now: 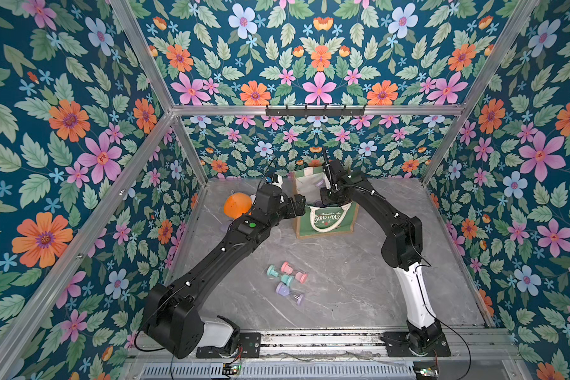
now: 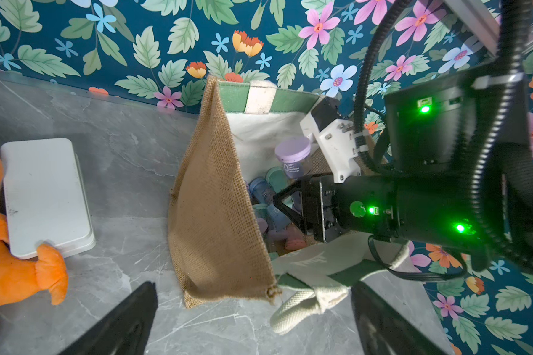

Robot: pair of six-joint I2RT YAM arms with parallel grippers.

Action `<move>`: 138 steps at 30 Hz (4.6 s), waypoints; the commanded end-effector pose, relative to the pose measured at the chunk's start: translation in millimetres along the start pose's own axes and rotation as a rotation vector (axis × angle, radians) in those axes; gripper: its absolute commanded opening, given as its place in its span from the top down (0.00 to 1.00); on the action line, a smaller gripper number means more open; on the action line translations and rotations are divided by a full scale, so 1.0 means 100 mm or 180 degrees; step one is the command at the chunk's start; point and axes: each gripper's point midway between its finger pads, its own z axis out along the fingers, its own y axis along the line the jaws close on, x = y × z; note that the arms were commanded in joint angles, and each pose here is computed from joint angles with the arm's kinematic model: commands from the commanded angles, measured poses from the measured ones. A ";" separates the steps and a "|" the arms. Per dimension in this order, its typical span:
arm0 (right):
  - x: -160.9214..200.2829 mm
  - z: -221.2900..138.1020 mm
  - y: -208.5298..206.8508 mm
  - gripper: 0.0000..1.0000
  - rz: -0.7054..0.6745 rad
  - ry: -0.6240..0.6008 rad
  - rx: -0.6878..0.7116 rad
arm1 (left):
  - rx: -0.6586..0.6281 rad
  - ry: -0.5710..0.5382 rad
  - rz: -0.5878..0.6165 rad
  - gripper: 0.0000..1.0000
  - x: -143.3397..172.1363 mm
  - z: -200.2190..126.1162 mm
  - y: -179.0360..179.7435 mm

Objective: Put the hourglass into the canvas bag
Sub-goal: Place the hourglass in the canvas bag, then pick up the hourglass from the center of the board.

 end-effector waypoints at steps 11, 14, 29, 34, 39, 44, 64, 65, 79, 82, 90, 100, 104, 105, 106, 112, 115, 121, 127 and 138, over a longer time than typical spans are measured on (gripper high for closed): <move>0.14 0.29 -0.12 0.52 -0.0079 0.0088 0.0167 | 0.0071 -0.0026 -0.0044 0.00 0.01 0.08 -0.01; 0.15 0.30 -0.13 0.46 -0.0083 0.0096 0.0188 | 0.0074 -0.0026 -0.0048 0.00 0.01 0.08 -0.01; -0.17 -0.45 -0.04 0.23 -0.0026 -0.0290 0.0023 | 0.0124 -0.0056 -0.0081 0.00 -0.03 0.02 -0.04; -0.22 -0.84 0.05 0.21 0.0073 -0.0396 -0.0170 | 0.0170 -0.0091 -0.0091 0.00 -0.05 -0.10 -0.06; -0.22 -1.31 0.20 0.20 0.0050 -0.0542 -0.0333 | 0.0074 -0.0143 -0.0083 0.00 -0.02 -0.29 0.03; -0.02 -1.69 0.47 0.19 -0.0142 -0.0637 -0.0376 | -0.0039 -0.0091 -0.0089 0.00 0.12 -0.48 0.17; 1.84 -1.44 1.35 0.19 -0.0704 -0.0075 -0.0744 | -0.0601 0.0163 -0.0276 0.00 0.85 -0.98 0.84; 1.90 -1.37 1.36 0.19 -0.0684 -0.0038 -0.0740 | -0.0602 0.0160 -0.0298 0.00 0.87 -0.99 0.86; 2.43 -0.49 1.61 0.21 -0.0814 0.0404 -0.0593 | -0.0736 0.0161 -0.0426 0.00 1.05 -1.06 1.03; 2.51 -0.37 1.64 0.22 -0.0828 0.0495 -0.0584 | -0.0730 0.0156 -0.0430 0.00 1.05 -1.07 1.03; 2.71 -0.17 1.69 0.26 -0.0873 0.0649 -0.0547 | -0.0747 0.0164 -0.0424 0.00 1.07 -1.08 1.05; 2.80 -0.03 1.63 0.33 -0.0928 0.0724 -0.0411 | -0.0744 0.0169 -0.0419 0.00 1.07 -1.06 1.05; 2.82 -0.01 1.62 0.39 -0.0967 0.0745 -0.0386 | -0.0747 0.0179 -0.0415 0.00 1.08 -1.05 1.05; 2.82 -0.01 1.62 0.40 -0.0972 0.0743 -0.0377 | -0.0746 0.0180 -0.0415 0.00 1.08 -1.05 1.05; 2.82 0.00 1.61 0.41 -0.0973 0.0750 -0.0367 | -0.0749 0.0183 -0.0414 0.00 1.08 -1.04 1.05; 2.80 -0.03 1.62 0.47 -0.0992 0.0738 -0.0373 | -0.0742 0.0186 -0.0405 0.00 1.07 -1.04 1.04; 2.80 -0.04 1.62 0.52 -0.1003 0.0727 -0.0382 | -0.0737 0.0182 -0.0414 0.00 1.07 -1.03 1.04; 2.77 -0.07 1.61 0.59 -0.1021 0.0716 -0.0374 | -0.0714 0.0188 -0.0436 0.00 1.08 -1.02 1.02; 2.69 -0.17 1.65 0.61 -0.1000 0.0643 -0.0430 | -0.0681 0.0178 -0.0447 0.00 1.06 -1.03 1.00; 2.30 -0.65 1.70 0.63 -0.0966 0.0322 -0.0546 | -0.0633 0.0028 -0.0346 0.00 0.81 -1.13 0.89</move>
